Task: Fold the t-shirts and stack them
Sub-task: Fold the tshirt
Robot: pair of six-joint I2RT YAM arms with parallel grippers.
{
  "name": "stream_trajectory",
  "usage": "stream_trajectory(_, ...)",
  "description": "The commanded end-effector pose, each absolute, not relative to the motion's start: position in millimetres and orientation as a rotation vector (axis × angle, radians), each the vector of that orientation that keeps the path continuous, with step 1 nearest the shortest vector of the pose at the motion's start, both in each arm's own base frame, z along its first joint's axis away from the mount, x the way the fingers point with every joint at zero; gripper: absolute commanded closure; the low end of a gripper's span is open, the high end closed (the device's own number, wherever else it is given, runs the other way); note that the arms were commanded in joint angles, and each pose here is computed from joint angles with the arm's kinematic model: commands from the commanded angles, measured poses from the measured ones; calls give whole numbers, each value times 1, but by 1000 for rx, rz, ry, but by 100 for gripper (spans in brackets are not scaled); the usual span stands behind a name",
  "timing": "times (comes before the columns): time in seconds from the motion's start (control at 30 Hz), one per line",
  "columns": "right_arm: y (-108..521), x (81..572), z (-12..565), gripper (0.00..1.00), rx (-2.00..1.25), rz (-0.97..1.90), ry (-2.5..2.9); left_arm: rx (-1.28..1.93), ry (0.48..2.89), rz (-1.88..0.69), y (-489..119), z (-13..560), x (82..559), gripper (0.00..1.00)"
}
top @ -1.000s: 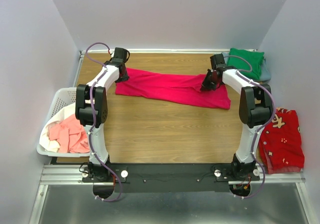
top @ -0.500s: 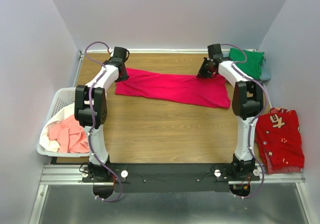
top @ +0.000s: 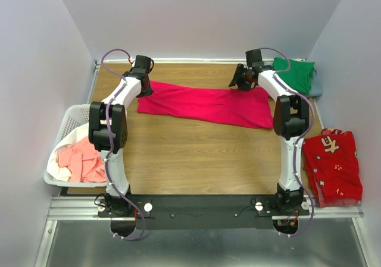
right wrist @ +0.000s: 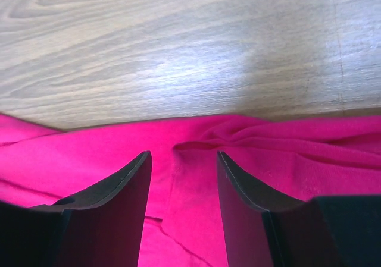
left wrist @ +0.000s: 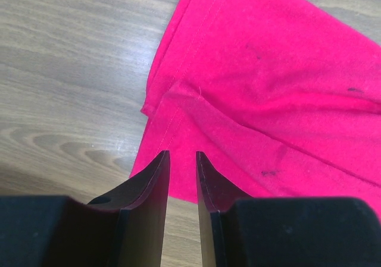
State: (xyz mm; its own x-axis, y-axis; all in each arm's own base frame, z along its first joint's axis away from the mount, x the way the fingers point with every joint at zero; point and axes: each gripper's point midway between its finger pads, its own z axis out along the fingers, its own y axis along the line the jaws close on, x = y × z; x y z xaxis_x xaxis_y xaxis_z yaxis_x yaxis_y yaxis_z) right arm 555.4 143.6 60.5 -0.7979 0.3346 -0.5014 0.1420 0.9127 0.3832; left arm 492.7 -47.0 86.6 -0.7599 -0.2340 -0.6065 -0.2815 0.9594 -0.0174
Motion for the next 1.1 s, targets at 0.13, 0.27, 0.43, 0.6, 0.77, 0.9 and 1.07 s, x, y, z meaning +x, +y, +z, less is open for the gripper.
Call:
stream_trajectory(0.13,152,541,105,44,291,501,2442,-364,2449,132,-45,97,485,67)
stream_trajectory(0.27,154,532,105,44,279,511,2458,-355,2478,116,-50,83,473,67)
stream_trajectory(0.43,156,528,104,44,272,521,2464,-394,2512,116,-58,60,469,67)
stream_trajectory(0.6,157,526,107,44,252,529,2464,-441,2535,165,-60,31,472,68)
stream_trajectory(0.77,156,525,112,44,228,517,2455,-505,2588,264,-51,0,454,68)
stream_trajectory(0.9,154,523,115,44,218,508,2452,-559,2623,342,-42,-10,431,68)
stream_trajectory(1.07,144,513,114,44,244,449,2487,-626,2705,452,-32,-13,382,67)
